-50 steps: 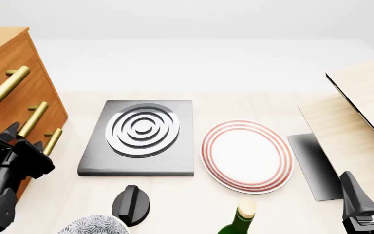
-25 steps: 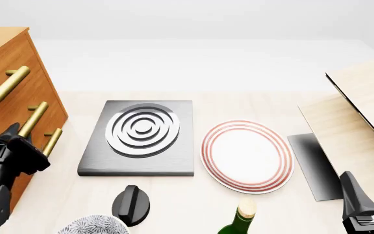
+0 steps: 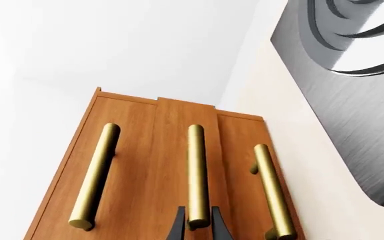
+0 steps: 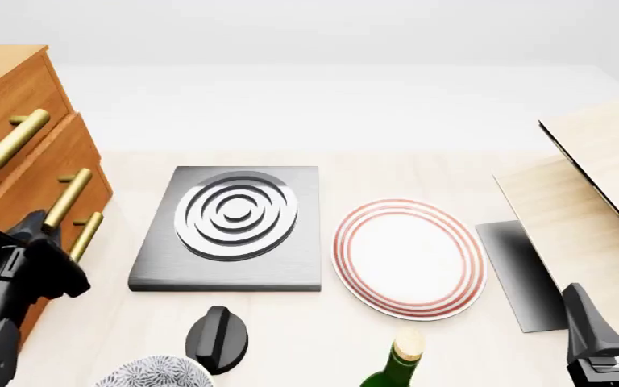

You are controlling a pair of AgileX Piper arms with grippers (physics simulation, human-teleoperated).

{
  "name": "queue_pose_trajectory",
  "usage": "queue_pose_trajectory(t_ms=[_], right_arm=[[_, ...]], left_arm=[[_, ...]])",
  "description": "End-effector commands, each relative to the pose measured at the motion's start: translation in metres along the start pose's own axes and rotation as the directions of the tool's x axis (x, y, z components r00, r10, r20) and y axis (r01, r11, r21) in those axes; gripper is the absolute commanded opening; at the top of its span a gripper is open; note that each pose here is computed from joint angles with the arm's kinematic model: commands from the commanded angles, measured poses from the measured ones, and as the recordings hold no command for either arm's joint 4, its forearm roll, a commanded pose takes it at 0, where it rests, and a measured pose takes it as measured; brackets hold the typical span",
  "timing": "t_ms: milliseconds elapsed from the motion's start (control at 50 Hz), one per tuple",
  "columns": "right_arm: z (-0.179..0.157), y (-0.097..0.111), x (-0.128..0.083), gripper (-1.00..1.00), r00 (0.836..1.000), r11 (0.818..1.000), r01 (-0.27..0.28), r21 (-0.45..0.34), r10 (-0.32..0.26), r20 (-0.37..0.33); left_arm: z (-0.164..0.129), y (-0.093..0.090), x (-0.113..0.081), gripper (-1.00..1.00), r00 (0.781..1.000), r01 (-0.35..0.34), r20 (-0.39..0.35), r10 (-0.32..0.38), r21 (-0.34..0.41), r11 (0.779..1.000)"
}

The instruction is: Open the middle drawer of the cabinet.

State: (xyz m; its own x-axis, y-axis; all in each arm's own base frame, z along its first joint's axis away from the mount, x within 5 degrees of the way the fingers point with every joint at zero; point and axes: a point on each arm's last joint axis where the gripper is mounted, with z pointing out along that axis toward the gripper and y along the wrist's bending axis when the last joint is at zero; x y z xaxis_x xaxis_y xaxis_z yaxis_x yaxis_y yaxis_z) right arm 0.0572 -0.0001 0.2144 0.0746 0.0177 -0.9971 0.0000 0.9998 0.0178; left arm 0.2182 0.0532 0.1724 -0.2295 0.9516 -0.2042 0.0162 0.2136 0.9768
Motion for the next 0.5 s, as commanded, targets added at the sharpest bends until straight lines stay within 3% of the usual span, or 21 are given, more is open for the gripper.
queue_pose_trajectory(t_ms=[20,500], right_arm=[[0.0,0.0,0.0,1.0,1.0,1.0,0.0,0.0,0.0,0.0],[0.0,0.0,0.0,1.0,1.0,1.0,0.0,0.0,0.0,0.0]], left_arm=[[-0.011,0.015,-0.007,-1.0,0.999,-0.037,0.02,0.04,-0.108,0.993],[-0.02,0.008,-0.038,-1.0,0.984,-0.048,0.168,0.062,-0.085,0.995]])
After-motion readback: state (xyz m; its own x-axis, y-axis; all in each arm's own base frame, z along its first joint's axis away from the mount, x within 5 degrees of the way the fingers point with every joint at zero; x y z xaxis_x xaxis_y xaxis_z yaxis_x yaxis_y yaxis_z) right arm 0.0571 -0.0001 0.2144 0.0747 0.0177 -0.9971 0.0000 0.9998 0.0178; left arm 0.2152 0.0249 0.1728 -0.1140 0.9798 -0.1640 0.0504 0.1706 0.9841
